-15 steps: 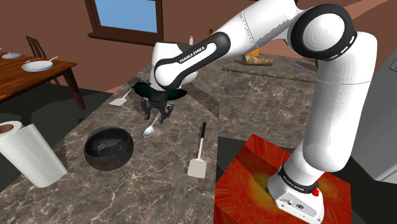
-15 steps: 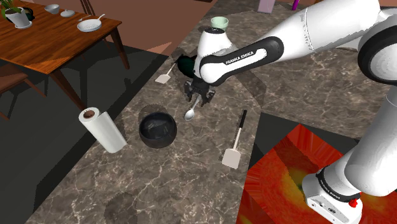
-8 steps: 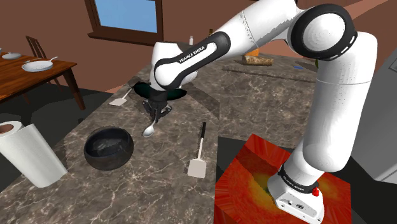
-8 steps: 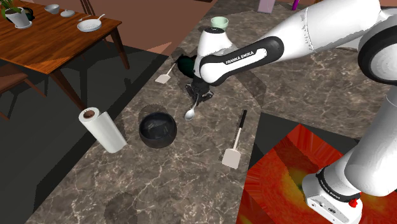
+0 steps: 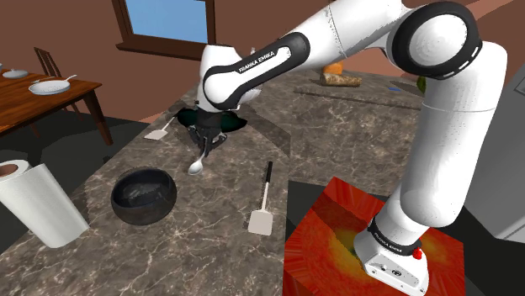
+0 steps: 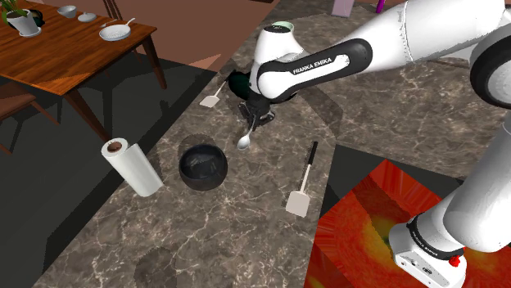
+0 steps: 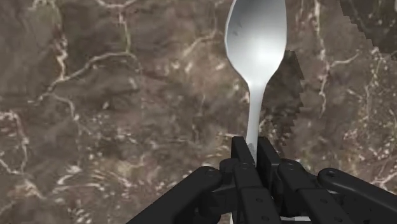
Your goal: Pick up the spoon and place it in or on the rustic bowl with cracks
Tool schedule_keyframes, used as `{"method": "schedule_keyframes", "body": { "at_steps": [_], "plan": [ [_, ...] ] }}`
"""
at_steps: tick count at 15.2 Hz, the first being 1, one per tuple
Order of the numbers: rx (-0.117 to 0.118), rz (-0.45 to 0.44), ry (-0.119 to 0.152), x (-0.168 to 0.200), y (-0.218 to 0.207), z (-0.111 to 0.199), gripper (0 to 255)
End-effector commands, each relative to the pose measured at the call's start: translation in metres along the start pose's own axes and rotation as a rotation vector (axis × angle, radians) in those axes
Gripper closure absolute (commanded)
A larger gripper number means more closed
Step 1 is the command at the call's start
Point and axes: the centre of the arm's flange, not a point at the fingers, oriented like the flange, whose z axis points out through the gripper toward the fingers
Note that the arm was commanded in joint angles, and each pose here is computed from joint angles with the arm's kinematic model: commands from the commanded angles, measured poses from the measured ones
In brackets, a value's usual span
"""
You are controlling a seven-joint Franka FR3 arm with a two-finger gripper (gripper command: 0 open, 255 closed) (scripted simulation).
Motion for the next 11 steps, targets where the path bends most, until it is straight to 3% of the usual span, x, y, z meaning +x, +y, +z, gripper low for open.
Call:
{"method": "schedule_keyframes", "body": {
  "at_steps": [1,11],
  "plan": [
    [0.000,0.000,0.000,-0.002,-0.002,-0.010,255],
    [0.000,0.000,0.000,-0.009,-0.010,-0.062,255]
  ]
}}
